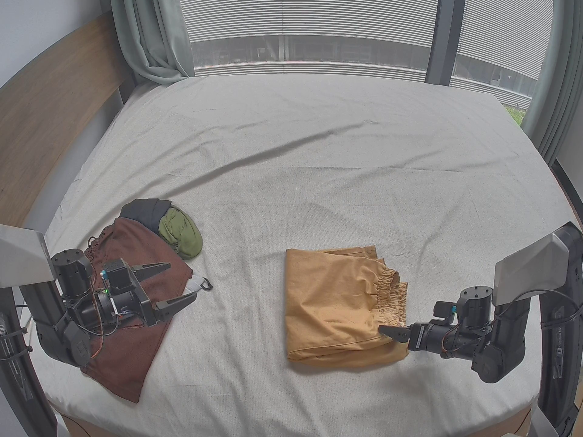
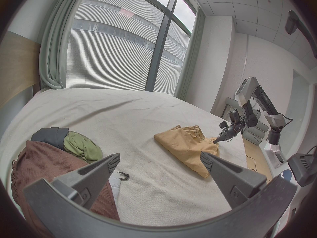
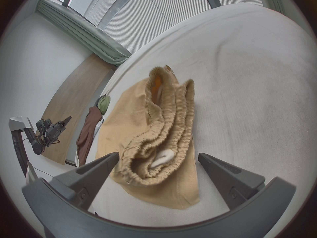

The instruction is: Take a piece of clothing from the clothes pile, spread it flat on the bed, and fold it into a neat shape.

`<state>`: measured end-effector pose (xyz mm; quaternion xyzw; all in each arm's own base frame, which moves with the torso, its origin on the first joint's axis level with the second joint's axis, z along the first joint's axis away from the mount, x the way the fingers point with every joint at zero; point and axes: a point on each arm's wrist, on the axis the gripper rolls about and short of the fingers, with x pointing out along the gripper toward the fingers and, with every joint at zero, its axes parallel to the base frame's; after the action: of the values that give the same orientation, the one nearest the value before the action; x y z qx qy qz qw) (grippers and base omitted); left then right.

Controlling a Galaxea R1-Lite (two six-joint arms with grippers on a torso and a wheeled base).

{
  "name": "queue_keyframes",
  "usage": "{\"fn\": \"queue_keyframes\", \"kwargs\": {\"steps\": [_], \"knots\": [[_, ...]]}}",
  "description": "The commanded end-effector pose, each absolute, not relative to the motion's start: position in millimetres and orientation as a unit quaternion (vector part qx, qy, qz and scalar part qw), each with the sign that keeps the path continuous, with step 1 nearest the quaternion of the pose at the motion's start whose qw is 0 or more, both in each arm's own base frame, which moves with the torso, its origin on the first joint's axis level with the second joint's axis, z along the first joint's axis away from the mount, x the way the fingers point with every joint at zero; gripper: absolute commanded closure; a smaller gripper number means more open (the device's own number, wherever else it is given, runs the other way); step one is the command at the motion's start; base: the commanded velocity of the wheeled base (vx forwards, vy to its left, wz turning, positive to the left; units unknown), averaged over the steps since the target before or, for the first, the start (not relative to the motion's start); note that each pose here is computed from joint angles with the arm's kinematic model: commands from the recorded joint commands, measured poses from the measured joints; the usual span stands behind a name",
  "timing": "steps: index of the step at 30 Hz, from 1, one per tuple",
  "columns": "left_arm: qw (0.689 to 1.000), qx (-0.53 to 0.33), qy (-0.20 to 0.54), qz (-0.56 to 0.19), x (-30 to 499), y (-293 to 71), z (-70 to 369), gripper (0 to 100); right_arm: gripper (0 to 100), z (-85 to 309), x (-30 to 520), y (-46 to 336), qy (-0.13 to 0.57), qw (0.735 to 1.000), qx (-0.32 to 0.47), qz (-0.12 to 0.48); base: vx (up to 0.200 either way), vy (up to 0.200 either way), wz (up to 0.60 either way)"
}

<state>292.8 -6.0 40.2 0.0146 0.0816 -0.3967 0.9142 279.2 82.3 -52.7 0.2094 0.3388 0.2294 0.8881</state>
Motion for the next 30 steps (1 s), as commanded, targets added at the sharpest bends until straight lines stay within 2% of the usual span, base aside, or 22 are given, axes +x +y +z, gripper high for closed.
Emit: {"fn": "queue_keyframes", "kwargs": {"steps": [1, 15, 24, 30], "knots": [[0.913, 0.013, 0.084, -0.400, 292.6, -8.3, 39.1, 0, 0, -69.3, 274.4, 83.0, 0.367, 0.879, 0.208, 0.224, 0.000, 0.000, 0.00], [0.910, 0.011, 0.088, -0.405, 291.8, -10.6, 36.7, 0, 0, -72.8, 271.8, 94.8, 0.376, 0.870, 0.208, 0.242, 0.000, 0.000, 0.00], [0.910, 0.012, 0.088, -0.406, 291.7, -11.5, 37.2, 0, 0, -66.4, 282.2, 116.2, 0.366, 0.857, 0.264, 0.250, 0.000, 0.000, 0.00], [0.909, 0.012, 0.088, -0.406, 291.4, -11.9, 37.0, 0, 0, -65.6, 283.8, 119.3, 0.364, 0.855, 0.272, 0.252, 0.000, 0.000, 0.00]]}}
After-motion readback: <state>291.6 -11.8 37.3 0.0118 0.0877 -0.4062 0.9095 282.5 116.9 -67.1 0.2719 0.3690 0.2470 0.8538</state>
